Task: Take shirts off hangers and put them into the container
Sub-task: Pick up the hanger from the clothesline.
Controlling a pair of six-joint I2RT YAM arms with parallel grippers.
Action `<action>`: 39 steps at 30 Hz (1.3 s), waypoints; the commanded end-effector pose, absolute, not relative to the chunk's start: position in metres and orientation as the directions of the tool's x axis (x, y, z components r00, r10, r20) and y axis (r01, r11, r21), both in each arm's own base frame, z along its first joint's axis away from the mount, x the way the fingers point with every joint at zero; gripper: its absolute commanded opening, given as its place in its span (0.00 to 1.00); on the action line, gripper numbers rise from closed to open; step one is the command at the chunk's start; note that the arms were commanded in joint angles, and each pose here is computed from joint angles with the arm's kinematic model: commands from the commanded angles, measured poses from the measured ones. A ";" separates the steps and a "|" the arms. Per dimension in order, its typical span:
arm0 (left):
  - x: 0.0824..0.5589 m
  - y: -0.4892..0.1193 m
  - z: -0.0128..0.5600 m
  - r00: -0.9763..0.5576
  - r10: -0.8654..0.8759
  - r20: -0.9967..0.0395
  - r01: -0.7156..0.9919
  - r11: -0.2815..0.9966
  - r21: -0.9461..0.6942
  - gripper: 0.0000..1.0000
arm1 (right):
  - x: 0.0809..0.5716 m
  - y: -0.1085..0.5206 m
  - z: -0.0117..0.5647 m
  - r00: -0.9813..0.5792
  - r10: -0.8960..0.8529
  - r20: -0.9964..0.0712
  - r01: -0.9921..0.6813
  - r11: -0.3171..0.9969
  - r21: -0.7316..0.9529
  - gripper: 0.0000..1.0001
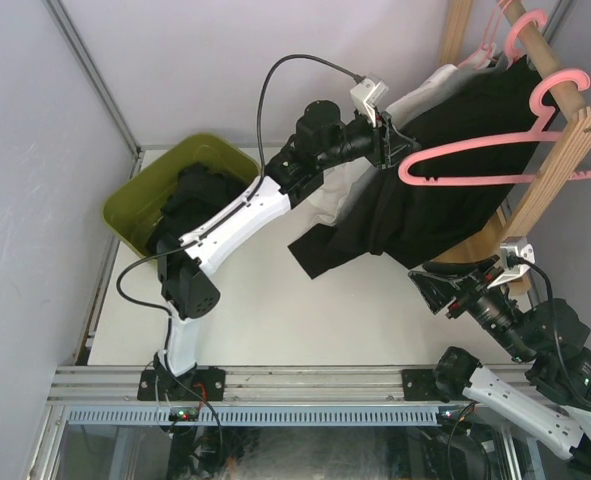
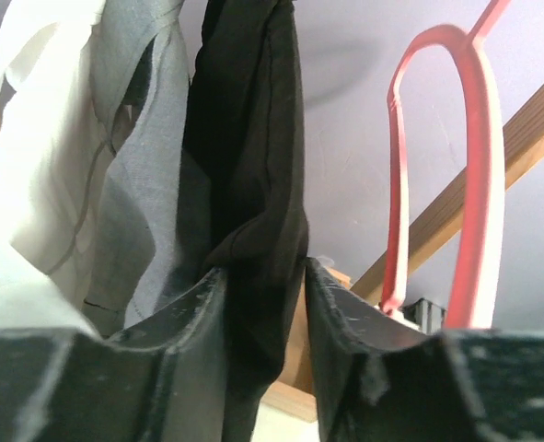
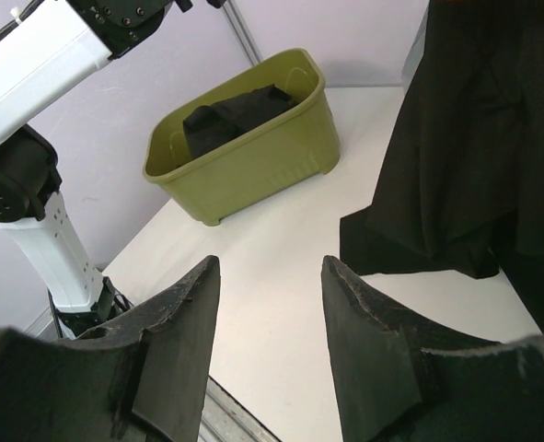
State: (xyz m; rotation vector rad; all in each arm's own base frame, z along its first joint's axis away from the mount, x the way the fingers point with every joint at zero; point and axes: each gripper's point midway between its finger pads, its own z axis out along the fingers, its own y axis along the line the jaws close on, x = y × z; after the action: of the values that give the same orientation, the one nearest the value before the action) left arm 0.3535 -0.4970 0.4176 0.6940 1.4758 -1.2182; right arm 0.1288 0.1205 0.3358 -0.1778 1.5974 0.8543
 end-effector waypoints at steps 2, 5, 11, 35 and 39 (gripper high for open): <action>0.345 -0.496 0.475 -0.179 -0.278 -0.944 0.924 0.282 -0.259 0.42 | 0.127 0.111 0.346 -0.203 0.387 -0.899 -0.551 0.714 0.432 0.47; 0.345 -0.501 0.478 -0.179 -0.276 -0.944 0.930 0.266 -0.254 0.44 | 0.126 0.109 0.346 -0.203 0.389 -0.899 -0.548 0.715 0.433 0.47; 0.346 -0.509 0.481 -0.161 -0.286 -0.945 0.939 0.249 -0.235 0.37 | 0.126 0.109 0.344 -0.210 0.389 -0.897 -0.545 0.715 0.437 0.47; 0.329 -0.479 0.563 0.063 -0.468 -0.881 0.959 0.272 -0.076 0.00 | 0.125 0.106 0.344 -0.206 0.393 -0.896 -0.542 0.717 0.439 0.47; 0.327 -0.468 0.553 0.071 -0.454 -0.888 0.949 0.305 -0.080 0.00 | 0.125 0.105 0.343 -0.207 0.394 -0.895 -0.536 0.720 0.441 0.47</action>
State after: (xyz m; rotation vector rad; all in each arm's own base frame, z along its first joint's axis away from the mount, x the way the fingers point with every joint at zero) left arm 0.3605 -0.5140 0.4586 0.6975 1.2749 -1.2006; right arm 0.1264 0.1110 0.3330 -0.1554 1.5951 0.8366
